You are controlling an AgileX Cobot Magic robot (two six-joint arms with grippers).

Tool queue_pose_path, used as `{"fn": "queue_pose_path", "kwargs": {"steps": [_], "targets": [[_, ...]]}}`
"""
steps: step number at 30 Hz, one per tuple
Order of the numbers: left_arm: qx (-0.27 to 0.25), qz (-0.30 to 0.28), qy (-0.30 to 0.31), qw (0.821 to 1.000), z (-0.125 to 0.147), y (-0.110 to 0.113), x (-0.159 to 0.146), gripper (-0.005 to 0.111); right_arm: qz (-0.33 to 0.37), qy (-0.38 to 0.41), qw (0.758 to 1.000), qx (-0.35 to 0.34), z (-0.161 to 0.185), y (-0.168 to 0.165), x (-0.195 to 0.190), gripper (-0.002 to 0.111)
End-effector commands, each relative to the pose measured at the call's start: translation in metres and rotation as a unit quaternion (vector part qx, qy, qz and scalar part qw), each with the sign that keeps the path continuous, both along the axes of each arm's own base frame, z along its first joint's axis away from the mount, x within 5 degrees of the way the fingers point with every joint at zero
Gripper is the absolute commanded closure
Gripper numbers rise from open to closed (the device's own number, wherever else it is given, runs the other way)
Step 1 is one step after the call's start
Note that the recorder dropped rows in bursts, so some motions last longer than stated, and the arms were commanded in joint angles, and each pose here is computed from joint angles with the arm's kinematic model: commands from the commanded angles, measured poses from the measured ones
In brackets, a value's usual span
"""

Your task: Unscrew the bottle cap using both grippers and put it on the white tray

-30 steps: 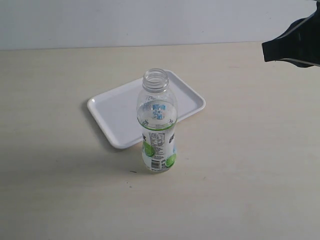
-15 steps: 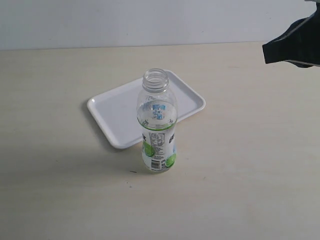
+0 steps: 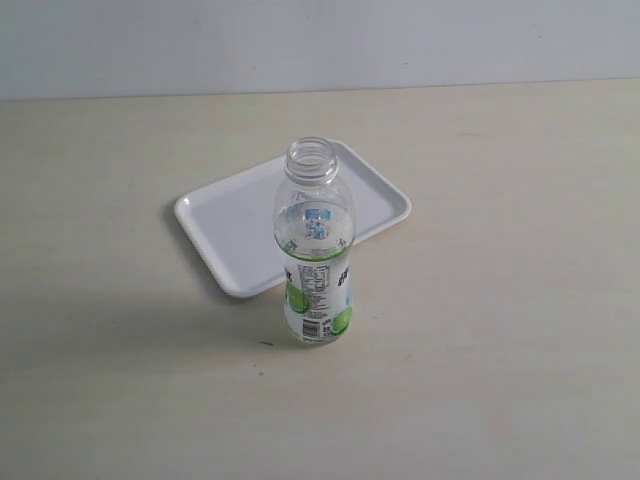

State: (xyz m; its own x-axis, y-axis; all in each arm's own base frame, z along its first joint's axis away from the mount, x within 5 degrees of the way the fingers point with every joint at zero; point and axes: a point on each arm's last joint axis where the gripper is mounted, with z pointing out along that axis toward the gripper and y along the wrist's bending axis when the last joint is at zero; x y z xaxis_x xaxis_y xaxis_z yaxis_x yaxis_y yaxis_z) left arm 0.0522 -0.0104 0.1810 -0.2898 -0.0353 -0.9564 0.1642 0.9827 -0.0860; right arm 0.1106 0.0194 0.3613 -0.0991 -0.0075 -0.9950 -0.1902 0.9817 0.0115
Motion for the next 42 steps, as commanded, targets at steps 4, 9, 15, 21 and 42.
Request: {"fn": "queue_pose_path", "kwargs": {"steps": [4, 9, 15, 21, 42], "targets": [[-0.006, 0.001, -0.006, 1.000, 0.000, 0.000, 0.000, 0.107, -0.025, -0.096, 0.995, 0.015, -0.009, -0.008, -0.043, 0.108], [-0.006, 0.001, -0.006, 1.000, 0.000, 0.000, 0.000, 0.107, -0.052, -0.089, 0.995, -0.003, -0.028, -0.012, -0.045, 0.108], [-0.006, 0.001, -0.006, 1.000, 0.000, 0.000, 0.000, 0.107, -0.130, -0.164, 0.978, 0.000, -0.066, -0.023, -0.060, 0.108], [-0.006, 0.001, -0.006, 1.000, 0.000, 0.000, 0.000, 0.107, -0.135, -0.145, 0.980, -0.002, -0.095, -0.024, -0.056, 0.108], [-0.006, 0.001, -0.006, 1.000, 0.000, 0.000, 0.000, 0.107, -0.127, -0.117, 0.985, -0.018, -0.144, -0.023, -0.055, 0.108]]}}
